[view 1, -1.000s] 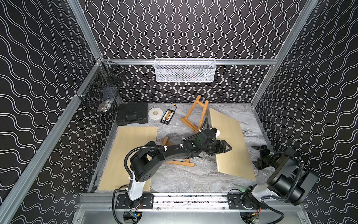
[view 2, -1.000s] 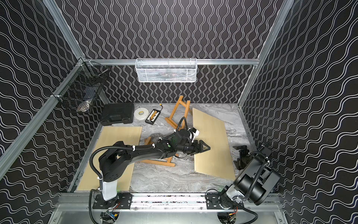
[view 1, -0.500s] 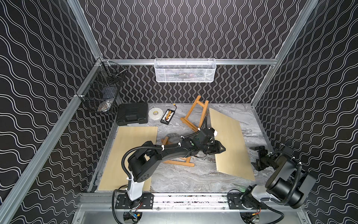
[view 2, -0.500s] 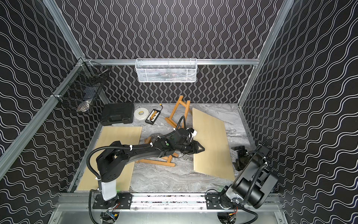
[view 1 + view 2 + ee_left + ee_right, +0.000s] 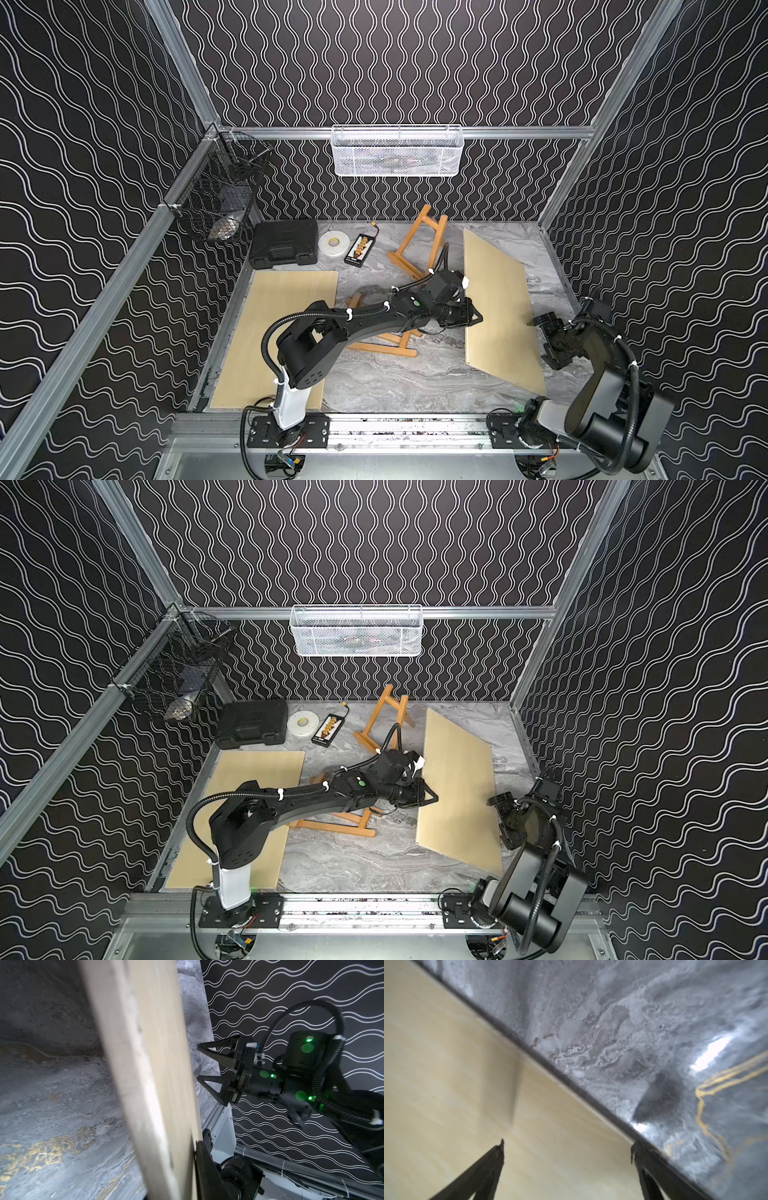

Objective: Assemble the easel
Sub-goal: Pick up the drawing board from the center of the board.

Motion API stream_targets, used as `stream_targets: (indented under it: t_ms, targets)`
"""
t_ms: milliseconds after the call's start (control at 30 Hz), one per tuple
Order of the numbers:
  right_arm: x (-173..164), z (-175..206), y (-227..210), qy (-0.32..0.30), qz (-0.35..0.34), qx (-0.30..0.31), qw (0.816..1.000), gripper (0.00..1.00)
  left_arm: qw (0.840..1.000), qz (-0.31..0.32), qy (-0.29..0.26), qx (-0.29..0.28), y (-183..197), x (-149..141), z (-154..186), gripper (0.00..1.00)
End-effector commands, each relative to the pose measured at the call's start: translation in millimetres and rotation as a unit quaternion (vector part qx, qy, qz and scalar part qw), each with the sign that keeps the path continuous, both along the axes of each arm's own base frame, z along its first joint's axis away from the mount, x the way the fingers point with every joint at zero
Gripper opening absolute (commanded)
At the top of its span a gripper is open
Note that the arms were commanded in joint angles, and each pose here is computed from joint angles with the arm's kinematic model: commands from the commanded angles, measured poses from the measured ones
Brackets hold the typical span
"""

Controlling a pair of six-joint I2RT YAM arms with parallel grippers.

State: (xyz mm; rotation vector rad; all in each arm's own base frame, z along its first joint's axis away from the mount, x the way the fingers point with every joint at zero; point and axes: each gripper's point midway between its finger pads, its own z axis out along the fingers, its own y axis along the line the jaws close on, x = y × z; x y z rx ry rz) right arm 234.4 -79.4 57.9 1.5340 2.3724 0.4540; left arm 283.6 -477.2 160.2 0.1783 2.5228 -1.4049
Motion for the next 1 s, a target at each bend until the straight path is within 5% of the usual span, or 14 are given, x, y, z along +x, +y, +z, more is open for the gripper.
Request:
stream_targets:
  t_ms: [0, 233, 733, 967]
  targets:
    - [-9.2, 8.7, -4.3, 0.021, 0.005, -0.042, 0.999, 1.0, 0.998, -0.017, -0.066, -0.007, -7.1, 9.0, 15.6, 0.1]
    - [3.4, 29.2, 5.8, -0.008, 0.029, -0.069, 0.997, 1.0, 0.995, -0.022, -0.09, 0.019, -6.8, 15.3, 22.2, 0.0]
    - [24.2, 117.5, 55.1, -0.092, 0.131, -0.168, 0.973, 1.0, 0.986, -0.03, -0.143, 0.078, 2.1, 30.7, 54.3, 0.0]
    - [17.3, 150.5, 83.6, -0.127, 0.19, -0.197, 0.953, 1.0, 0.969, -0.043, -0.212, 0.124, 15.4, 46.0, 76.2, 0.0]
